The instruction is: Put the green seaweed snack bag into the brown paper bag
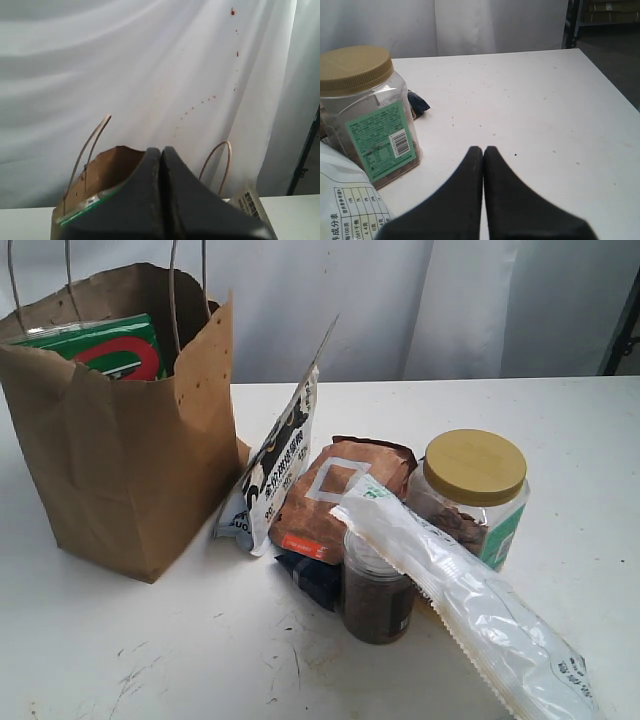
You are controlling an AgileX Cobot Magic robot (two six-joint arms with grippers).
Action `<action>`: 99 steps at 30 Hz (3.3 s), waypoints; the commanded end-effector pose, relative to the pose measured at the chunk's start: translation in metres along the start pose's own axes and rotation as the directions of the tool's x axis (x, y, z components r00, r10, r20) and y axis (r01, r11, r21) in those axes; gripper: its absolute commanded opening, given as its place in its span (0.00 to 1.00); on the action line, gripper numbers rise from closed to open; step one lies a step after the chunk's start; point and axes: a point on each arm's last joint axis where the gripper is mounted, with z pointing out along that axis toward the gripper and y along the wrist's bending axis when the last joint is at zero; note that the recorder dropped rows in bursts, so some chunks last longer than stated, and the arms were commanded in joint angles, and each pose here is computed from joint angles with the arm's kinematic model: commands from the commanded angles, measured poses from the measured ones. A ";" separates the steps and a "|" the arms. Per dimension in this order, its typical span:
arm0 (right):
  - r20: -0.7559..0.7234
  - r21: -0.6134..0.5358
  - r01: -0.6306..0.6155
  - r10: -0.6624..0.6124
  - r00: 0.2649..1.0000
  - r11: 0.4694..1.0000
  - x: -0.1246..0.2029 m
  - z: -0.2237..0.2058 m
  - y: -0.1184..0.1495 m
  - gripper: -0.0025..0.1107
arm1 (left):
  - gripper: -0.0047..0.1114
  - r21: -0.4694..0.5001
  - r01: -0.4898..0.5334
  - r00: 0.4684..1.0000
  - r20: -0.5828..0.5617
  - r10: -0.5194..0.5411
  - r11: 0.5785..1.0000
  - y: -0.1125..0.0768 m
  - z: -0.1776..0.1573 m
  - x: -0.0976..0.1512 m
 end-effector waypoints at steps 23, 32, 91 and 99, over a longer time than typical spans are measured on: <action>0.019 0.003 -0.005 0.005 1.000 1.000 -0.001 0.000 0.000 0.02 | 0.04 -0.076 -0.042 0.999 -0.004 0.042 0.996 0.020 -0.110 0.119; 0.019 0.003 -0.005 0.005 1.000 1.000 -0.001 0.000 0.000 0.02 | 0.04 -0.289 0.026 0.999 0.028 -0.019 0.957 0.034 -0.124 0.166; 0.019 0.003 -0.005 0.005 1.000 1.000 -0.001 0.000 0.000 0.02 | 0.04 -0.251 -0.032 0.996 -0.094 0.008 0.968 0.042 -0.115 0.211; 0.019 0.003 -0.005 0.005 1.000 1.000 -0.001 0.000 0.000 0.02 | 0.04 -0.251 -0.032 0.996 -0.094 0.008 0.968 0.042 -0.115 0.211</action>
